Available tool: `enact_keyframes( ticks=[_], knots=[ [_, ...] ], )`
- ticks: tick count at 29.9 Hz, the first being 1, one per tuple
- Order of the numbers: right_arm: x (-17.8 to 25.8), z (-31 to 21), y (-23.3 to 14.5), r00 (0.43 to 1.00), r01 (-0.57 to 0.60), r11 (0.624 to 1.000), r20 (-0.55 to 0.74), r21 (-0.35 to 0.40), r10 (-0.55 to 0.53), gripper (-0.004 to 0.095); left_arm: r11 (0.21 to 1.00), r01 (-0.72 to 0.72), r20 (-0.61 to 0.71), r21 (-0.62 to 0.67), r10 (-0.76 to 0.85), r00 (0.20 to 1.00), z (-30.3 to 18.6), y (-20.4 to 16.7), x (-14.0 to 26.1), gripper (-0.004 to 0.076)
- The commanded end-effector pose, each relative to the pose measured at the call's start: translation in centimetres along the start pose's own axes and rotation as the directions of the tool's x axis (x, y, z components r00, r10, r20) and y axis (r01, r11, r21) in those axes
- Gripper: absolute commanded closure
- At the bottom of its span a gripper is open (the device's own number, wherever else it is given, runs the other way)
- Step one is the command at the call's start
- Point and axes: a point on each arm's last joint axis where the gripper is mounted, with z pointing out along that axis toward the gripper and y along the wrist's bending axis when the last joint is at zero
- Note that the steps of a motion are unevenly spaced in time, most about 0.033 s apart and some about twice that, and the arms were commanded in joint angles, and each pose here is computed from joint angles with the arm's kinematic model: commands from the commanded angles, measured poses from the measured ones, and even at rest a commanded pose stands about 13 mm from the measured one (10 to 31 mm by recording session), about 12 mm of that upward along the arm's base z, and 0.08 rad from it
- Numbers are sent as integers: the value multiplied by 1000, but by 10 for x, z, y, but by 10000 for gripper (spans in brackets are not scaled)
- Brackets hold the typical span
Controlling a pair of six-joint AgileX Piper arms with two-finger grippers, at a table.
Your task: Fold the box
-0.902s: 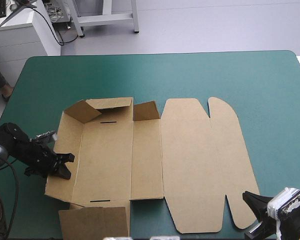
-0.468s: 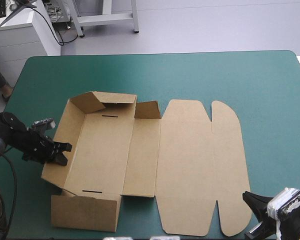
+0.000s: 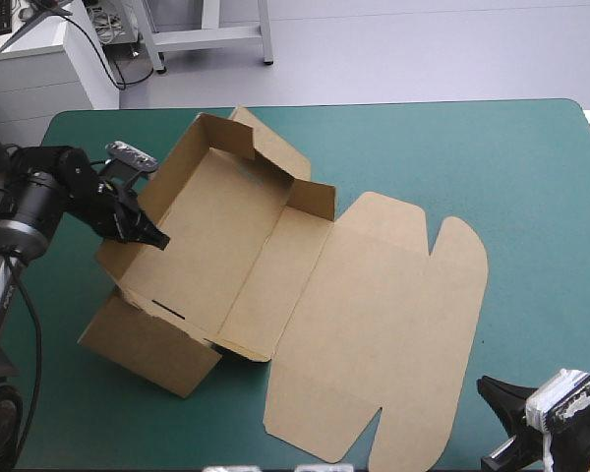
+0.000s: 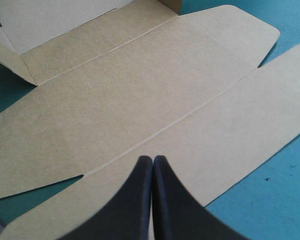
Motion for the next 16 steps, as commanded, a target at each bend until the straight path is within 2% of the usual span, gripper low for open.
enact_keyframes(
  ticks=[1, 5, 9, 16],
  knots=[
    [-13, -3, 1, 997, 10, 1000, 80, -1, -10, 927, 977, -162, 87, -139, 175, 981, -26, -17, -26, 732],
    [-13, -3, 1, 997, 11, 1000, 80, 1, -12, 927, 906, -370, 55, -206, 388, 920, -25, -39, -49, 732],
    [-13, -3, 1, 997, 9, 1000, 80, 1, -9, 927, 824, -487, 96, -287, 531, 842, -24, -63, -69, 732],
    [-13, -3, 1, 997, 4, 1000, 80, -2, -4, 927, 637, -661, 152, -397, 756, 637, -31, -109, -88, 732]
  ],
)
